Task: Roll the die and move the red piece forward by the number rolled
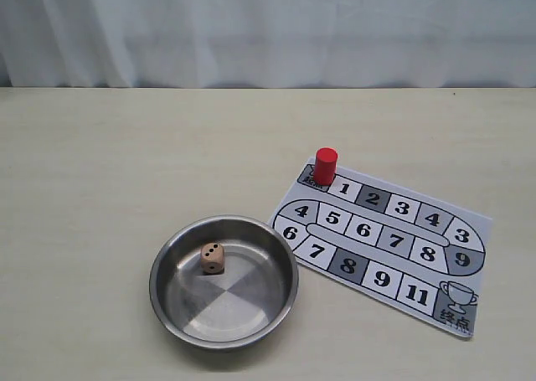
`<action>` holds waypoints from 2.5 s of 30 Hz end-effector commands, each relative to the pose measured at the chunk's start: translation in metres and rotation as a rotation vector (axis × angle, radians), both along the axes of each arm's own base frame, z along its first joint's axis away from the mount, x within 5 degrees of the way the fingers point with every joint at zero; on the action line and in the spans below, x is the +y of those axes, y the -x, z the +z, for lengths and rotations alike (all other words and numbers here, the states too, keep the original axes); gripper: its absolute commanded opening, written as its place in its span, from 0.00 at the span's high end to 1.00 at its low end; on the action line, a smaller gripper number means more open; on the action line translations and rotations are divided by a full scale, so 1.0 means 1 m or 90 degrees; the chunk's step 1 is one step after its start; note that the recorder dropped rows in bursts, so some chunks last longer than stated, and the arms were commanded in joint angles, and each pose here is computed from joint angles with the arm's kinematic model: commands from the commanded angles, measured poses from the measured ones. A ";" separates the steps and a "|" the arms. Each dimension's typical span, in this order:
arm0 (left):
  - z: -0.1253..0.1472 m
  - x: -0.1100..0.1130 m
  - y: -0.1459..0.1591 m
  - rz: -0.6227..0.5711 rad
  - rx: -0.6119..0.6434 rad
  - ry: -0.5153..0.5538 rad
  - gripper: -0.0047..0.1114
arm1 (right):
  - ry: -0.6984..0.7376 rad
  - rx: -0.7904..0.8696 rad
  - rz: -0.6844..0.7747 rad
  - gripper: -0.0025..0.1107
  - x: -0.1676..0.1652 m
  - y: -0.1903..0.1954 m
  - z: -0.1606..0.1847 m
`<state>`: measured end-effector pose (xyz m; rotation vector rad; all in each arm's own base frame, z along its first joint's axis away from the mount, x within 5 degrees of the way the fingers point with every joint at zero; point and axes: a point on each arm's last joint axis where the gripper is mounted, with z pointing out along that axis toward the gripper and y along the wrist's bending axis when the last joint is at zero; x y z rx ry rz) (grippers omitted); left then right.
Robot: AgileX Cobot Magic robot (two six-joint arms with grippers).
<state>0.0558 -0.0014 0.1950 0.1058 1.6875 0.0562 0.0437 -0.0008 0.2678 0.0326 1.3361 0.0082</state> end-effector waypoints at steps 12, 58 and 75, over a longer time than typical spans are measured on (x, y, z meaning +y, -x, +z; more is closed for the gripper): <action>0.000 0.000 0.000 0.000 -0.007 0.006 0.96 | 0.002 0.178 0.024 0.94 0.003 -0.020 0.076; 0.000 0.000 0.000 0.000 -0.007 0.006 0.96 | 0.306 0.699 0.464 0.50 0.223 -0.209 -0.009; 0.000 0.000 0.000 0.000 -0.007 0.006 0.96 | 0.223 0.783 0.464 0.50 0.267 -0.233 -0.080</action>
